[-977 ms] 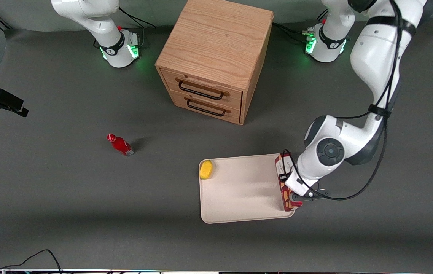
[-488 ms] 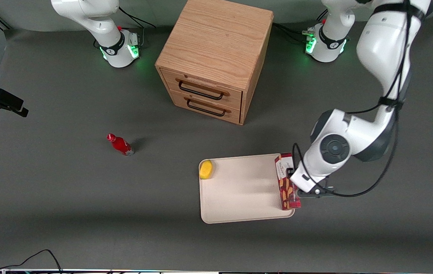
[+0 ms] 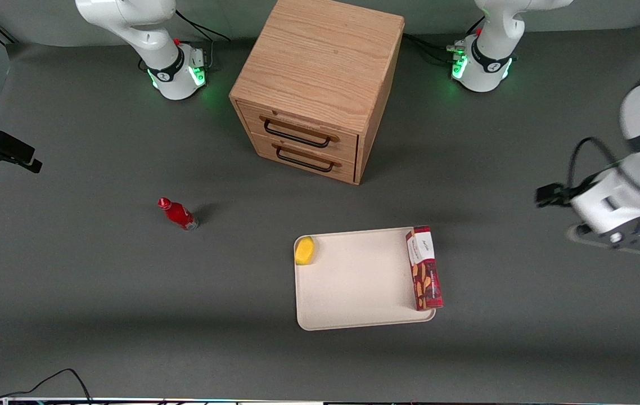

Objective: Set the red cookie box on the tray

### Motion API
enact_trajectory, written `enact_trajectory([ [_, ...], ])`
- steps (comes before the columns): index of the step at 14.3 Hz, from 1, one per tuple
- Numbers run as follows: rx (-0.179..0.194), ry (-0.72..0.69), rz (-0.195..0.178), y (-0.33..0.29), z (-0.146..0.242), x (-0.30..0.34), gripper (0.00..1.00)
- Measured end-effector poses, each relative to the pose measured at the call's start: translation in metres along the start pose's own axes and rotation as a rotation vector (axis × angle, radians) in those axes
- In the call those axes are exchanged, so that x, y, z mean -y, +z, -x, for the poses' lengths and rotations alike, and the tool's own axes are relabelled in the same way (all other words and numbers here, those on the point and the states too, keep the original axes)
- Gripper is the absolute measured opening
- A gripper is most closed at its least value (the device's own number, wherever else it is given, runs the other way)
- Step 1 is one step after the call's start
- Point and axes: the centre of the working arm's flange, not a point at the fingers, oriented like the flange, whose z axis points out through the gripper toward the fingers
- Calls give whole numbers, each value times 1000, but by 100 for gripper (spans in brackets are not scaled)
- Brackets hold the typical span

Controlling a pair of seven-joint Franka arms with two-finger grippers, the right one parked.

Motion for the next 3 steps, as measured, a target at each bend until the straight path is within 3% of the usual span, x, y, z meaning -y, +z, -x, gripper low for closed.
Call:
enact_trajectory([
  [3, 10, 25, 23, 3, 27, 25, 100],
])
